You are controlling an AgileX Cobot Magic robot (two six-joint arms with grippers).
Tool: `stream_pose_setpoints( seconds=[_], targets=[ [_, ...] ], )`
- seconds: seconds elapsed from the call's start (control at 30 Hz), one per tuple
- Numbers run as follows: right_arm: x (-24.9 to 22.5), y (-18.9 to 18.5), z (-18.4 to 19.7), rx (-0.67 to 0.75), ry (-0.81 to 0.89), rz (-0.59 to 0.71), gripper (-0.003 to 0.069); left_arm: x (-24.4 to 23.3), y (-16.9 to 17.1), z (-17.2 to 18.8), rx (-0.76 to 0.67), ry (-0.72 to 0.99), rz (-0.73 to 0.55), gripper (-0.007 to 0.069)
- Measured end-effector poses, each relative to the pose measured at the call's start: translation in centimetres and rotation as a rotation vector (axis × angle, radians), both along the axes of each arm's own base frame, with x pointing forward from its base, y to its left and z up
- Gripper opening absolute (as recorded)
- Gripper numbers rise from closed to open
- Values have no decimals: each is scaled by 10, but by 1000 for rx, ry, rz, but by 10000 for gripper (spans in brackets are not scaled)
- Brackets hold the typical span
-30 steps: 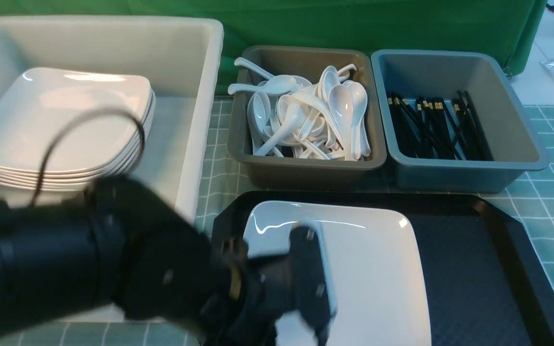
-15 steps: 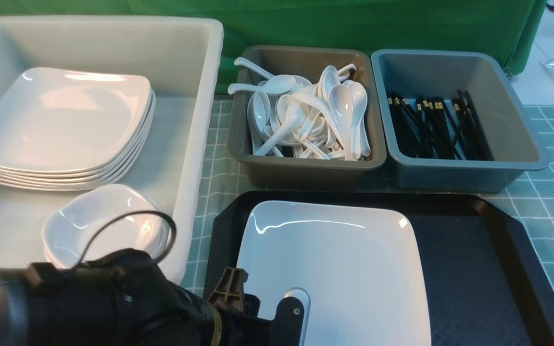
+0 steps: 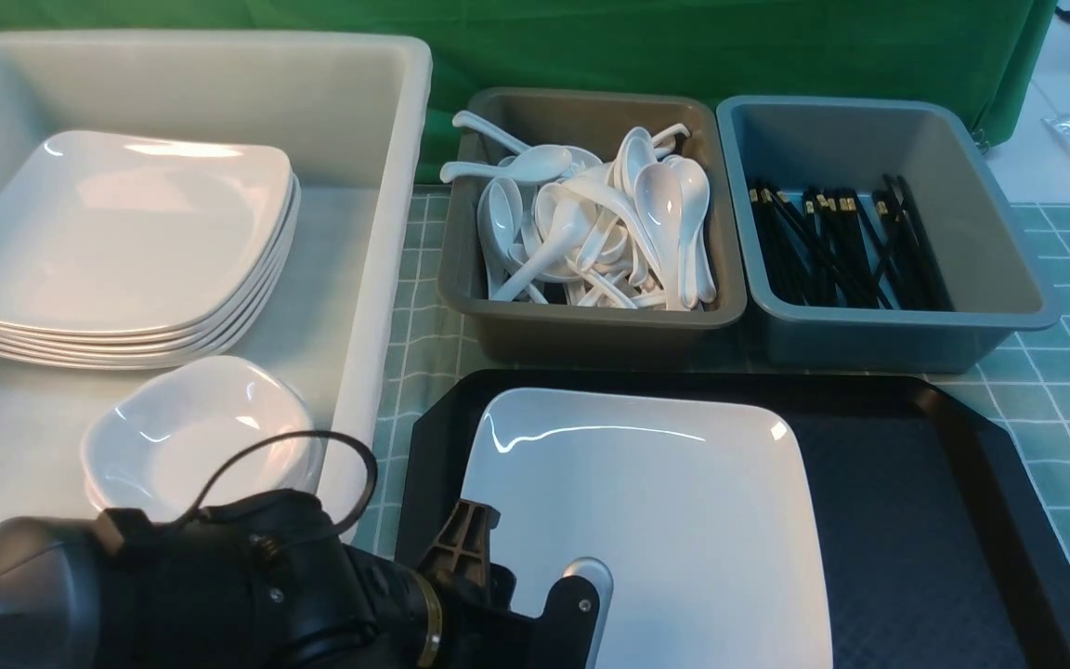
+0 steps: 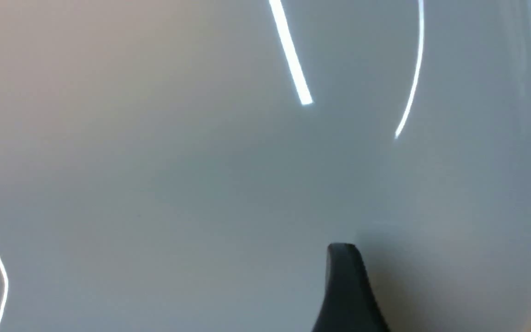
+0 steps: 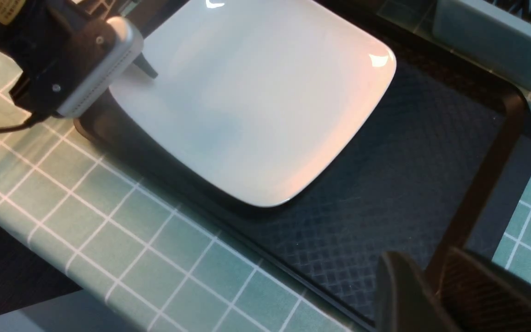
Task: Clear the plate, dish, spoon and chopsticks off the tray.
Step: Use the left arm to grab a plate from the dinner plate, then use the left arm to put the plate into the large storage box on the left
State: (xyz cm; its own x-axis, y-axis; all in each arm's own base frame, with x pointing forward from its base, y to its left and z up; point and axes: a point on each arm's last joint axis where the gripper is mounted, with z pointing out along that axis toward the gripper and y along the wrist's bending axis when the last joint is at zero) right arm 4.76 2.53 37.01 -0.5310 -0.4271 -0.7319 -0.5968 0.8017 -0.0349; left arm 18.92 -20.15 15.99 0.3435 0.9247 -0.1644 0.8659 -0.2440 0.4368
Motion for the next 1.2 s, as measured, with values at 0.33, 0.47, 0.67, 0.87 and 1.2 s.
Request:
stream_pose_setpoints(
  seconds=[0.33,0.47,0.67,0.87,1.2],
  targets=[
    [0,0,0,-8,-5,8,183,11,6,-6,-18,10,80,407],
    [0,0,0,-8,-5,8,190,12,5,-8,-20,15,86,312],
    [-2,1,-1,4,15,19,195,8,0,-5,-39,13,73,216],
    [-3,2,-2,15,34,28,195,-18,-8,14,-21,29,24,150],
    [-2,6,2,65,-2,44,195,-62,-11,98,-234,16,20,27]
  ],
)
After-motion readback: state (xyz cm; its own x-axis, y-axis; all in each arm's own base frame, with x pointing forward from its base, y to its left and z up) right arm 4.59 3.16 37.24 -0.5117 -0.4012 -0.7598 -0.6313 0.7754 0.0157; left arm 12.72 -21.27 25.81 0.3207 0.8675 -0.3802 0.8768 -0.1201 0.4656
